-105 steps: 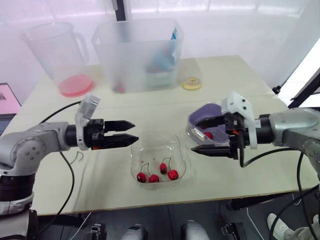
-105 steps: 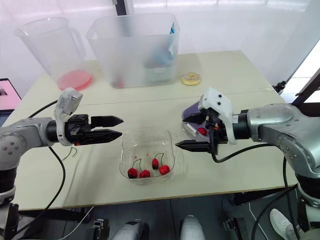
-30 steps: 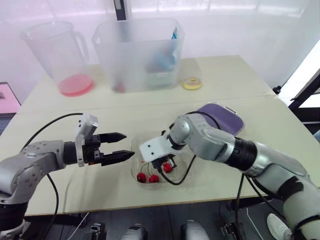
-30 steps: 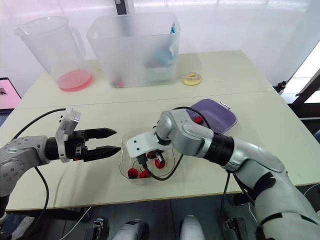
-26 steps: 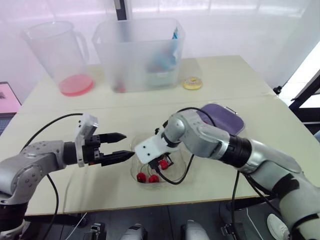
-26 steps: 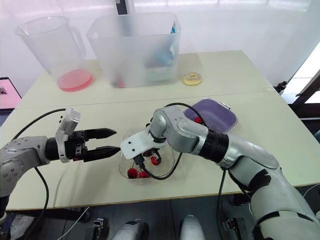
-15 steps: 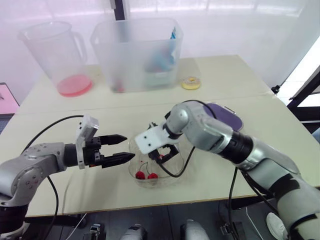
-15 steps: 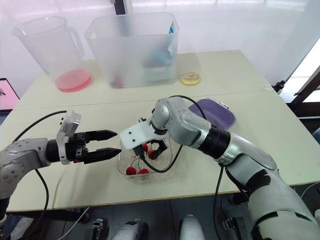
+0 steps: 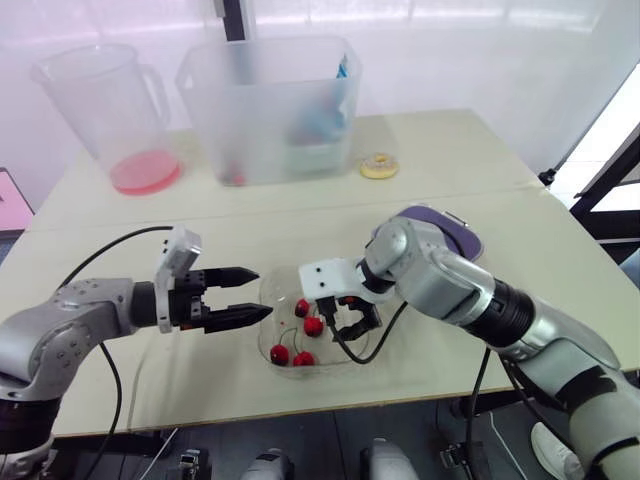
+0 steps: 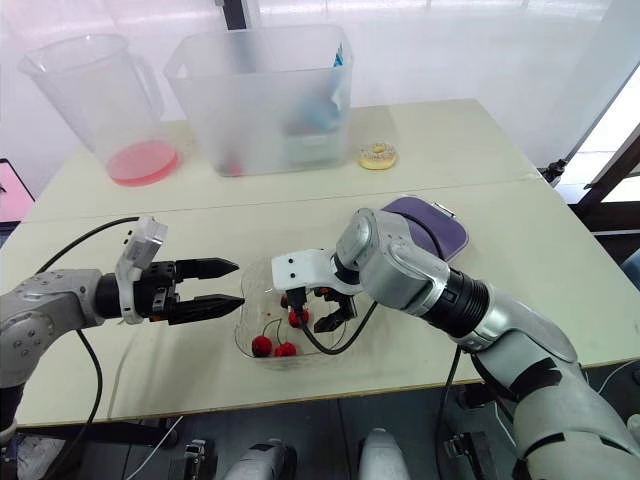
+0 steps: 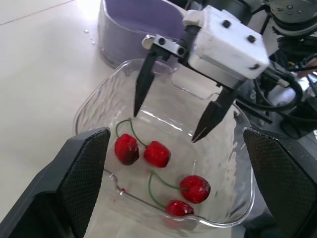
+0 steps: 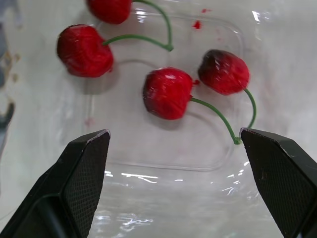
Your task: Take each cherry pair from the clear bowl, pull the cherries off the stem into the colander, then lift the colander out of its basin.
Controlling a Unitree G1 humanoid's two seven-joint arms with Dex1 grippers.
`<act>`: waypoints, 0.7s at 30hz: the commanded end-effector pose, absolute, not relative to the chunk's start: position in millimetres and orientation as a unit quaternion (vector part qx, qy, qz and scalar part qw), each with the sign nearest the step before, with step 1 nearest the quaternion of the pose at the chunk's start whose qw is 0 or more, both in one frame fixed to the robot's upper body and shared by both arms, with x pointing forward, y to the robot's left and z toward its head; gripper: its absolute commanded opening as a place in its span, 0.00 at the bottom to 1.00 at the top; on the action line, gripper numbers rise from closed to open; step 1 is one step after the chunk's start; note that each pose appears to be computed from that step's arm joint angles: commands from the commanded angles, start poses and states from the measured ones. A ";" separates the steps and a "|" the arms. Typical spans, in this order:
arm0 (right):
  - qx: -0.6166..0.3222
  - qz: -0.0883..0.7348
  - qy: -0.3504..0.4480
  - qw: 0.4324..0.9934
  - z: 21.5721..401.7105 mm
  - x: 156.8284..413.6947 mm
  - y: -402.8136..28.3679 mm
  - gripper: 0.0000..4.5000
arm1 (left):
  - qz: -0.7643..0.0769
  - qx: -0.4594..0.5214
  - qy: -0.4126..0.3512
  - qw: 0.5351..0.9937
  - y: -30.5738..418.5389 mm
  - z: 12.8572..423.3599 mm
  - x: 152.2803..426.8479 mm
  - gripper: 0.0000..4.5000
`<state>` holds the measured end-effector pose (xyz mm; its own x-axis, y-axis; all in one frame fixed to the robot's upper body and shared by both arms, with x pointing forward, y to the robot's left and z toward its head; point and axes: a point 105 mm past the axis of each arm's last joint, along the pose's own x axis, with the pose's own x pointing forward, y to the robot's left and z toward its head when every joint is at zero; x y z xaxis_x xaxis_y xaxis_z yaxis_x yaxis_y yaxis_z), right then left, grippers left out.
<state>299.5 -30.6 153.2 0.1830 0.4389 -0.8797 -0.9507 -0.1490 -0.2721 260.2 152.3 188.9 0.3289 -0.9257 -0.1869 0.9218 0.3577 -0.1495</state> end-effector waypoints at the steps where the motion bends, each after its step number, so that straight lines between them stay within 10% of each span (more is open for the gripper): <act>1: -0.481 0.591 0.255 0.596 151.9 290.4 -21.3 1.00 | -0.569 0.010 0.110 0.815 154.0 195.9 260.2 1.00; 17: -0.465 0.592 0.270 0.600 132.7 293.9 -10.2 1.00 | -0.565 0.012 0.117 0.817 157.3 193.8 256.7 1.00; 21: -0.469 0.588 0.268 0.602 132.8 296.6 -10.5 0.70 | -0.563 0.014 0.117 0.818 157.9 194.0 256.3 1.00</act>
